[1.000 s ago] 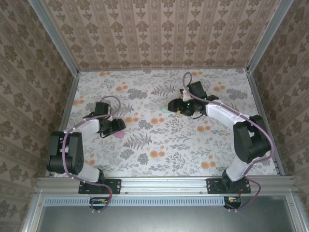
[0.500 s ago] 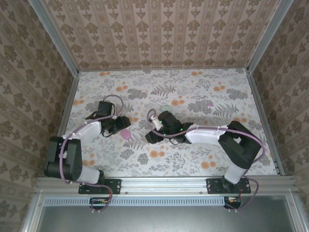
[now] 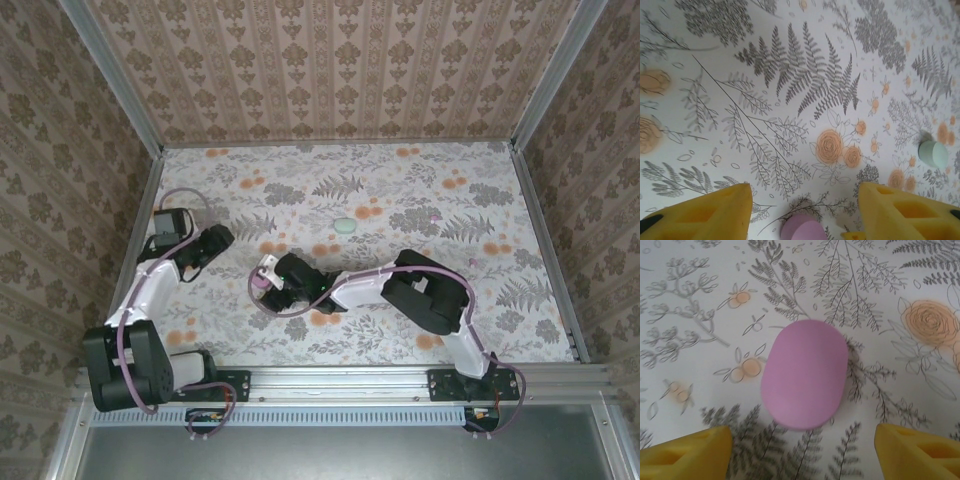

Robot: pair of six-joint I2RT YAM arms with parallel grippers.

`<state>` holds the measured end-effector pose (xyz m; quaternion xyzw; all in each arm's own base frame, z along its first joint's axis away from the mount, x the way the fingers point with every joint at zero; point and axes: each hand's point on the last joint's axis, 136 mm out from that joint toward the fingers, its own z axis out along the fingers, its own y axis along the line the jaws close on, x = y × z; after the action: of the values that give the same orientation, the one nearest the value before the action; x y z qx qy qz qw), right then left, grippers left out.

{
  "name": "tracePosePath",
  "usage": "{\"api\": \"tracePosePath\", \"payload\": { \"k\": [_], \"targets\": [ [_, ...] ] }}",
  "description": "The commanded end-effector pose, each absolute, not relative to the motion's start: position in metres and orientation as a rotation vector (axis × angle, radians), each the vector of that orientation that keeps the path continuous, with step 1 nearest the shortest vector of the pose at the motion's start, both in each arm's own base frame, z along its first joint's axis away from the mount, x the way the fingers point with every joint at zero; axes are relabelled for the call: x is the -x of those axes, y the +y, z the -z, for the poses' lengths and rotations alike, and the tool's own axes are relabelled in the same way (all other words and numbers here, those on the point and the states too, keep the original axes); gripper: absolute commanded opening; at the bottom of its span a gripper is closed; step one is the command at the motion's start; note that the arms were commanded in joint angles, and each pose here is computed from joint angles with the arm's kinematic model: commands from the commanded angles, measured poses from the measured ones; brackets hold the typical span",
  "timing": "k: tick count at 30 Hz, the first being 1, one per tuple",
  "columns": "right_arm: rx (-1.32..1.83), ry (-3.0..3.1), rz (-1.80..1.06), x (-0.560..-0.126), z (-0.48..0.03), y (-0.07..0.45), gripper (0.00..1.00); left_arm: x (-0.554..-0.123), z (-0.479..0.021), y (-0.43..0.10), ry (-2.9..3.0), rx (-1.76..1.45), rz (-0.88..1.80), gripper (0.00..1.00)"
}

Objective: Insert wireless bluetooth earbuds into charging case

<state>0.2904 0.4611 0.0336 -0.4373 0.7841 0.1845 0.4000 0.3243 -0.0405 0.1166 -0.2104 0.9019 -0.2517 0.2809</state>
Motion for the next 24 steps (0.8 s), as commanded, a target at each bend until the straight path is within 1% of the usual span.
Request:
{"api": "tracePosePath", "payload": {
  "k": [1,9,11,13,17,21,24],
  "targets": [
    [1.123,1.940,-0.409,-0.304,-0.032,0.469,0.76,-0.315,-0.116,-0.035,2.413,0.550,0.691,0.59],
    [1.141,1.953,-0.438,-0.311,-0.018,0.482,0.71,-0.314,-0.118,-0.026,2.385,0.568,0.701,0.59],
    [1.130,1.960,-0.440,-0.313,-0.016,0.482,0.67,-0.315,-0.117,-0.026,2.387,0.560,0.699,0.59],
    [1.125,1.963,-0.453,-0.314,-0.016,0.481,0.60,-0.315,-0.117,-0.026,2.390,0.557,0.698,0.59],
    [1.137,1.954,-0.466,-0.312,-0.021,0.476,0.50,-0.316,-0.118,-0.026,2.390,0.547,0.697,0.59],
    [1.140,1.912,-0.512,-0.308,-0.039,0.467,0.37,-0.318,-0.123,-0.032,2.375,0.517,0.736,0.59],
    [1.126,1.854,-0.562,-0.306,-0.067,0.457,0.35,-0.322,-0.132,-0.044,2.351,0.453,0.793,0.59]
  ]
}}
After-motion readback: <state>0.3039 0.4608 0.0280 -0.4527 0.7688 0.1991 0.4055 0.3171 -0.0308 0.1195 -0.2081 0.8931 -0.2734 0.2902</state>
